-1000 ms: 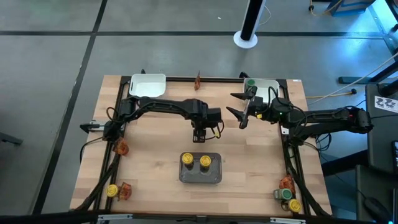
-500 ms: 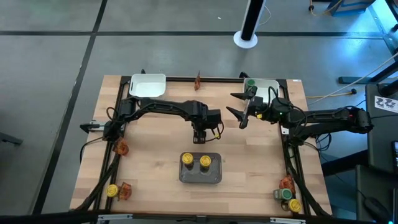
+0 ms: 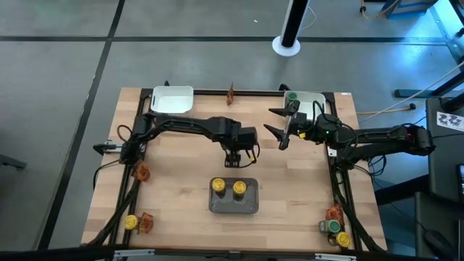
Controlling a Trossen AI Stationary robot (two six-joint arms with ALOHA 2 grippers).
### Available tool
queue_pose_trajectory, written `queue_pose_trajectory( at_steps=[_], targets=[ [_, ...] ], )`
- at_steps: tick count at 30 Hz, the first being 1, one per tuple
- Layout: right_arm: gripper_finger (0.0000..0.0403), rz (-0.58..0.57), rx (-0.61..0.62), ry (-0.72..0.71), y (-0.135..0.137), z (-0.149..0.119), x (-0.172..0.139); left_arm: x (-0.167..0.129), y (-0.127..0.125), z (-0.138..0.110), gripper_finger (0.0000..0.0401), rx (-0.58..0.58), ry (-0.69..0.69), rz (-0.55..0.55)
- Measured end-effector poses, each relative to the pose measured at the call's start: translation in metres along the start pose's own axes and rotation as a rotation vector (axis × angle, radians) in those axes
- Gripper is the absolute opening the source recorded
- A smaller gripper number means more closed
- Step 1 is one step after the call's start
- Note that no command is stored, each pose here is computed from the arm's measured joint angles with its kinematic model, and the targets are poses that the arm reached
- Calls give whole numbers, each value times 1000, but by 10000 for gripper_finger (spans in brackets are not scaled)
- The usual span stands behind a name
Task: Sort spices by type
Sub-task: Put the left green seasoning bottle into the right white bin
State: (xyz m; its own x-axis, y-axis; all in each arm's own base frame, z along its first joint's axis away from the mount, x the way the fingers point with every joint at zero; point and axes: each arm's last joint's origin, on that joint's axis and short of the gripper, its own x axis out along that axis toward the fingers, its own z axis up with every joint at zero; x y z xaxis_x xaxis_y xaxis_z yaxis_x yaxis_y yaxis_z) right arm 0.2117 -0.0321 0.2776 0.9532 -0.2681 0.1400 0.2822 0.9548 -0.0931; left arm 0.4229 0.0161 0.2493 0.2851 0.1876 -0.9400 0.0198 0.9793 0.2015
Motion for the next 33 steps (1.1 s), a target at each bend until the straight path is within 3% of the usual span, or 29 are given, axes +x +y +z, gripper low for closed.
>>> queue_pose_trajectory(
  at_steps=[9, 16, 24, 33],
  targets=[
    [299, 2, 3, 0, 0, 0, 0, -79, 11, -18, 294, -80, -141, 51],
    [299, 24, 3, 12, 1, -1, 0, -112, 11, -60, 294, -185, -192, 45],
    [299, 101, -1, 29, 4, -5, 1, -119, 0, -114, 294, -244, -388, 45],
    [298, 111, -9, 95, 8, -23, 14, -106, -6, -159, 294, -260, -731, 60]
  ],
)
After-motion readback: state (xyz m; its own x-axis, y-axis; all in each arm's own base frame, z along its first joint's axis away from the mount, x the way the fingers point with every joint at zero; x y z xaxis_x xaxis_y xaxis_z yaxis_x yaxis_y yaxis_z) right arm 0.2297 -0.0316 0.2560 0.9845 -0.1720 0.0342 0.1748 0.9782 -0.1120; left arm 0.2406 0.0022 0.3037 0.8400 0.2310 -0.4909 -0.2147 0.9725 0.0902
